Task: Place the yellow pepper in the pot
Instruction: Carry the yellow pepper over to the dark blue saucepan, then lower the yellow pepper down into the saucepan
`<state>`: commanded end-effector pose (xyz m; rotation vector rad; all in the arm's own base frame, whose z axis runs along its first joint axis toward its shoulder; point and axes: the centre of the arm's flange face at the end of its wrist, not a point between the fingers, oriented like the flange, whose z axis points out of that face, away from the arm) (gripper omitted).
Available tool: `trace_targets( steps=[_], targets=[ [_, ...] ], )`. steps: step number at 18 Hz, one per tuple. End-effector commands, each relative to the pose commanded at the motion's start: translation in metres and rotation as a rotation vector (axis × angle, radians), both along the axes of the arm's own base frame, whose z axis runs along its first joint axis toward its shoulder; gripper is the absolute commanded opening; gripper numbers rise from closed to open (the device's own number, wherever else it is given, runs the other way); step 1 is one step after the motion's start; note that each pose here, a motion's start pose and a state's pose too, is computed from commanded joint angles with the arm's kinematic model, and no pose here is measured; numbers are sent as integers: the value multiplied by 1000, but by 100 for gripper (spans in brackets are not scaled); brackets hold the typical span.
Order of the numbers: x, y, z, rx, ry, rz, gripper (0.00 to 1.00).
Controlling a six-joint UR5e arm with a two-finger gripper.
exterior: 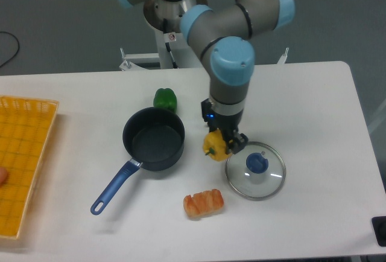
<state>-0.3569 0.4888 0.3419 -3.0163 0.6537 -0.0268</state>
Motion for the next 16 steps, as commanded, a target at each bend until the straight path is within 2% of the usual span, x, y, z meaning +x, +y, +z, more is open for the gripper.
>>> trace_targets(
  steps=[10, 16],
  targets=[
    [84, 43, -10, -43, -42, -15, 61],
    [112, 47, -24, -83, -64, -51, 61]
  ],
)
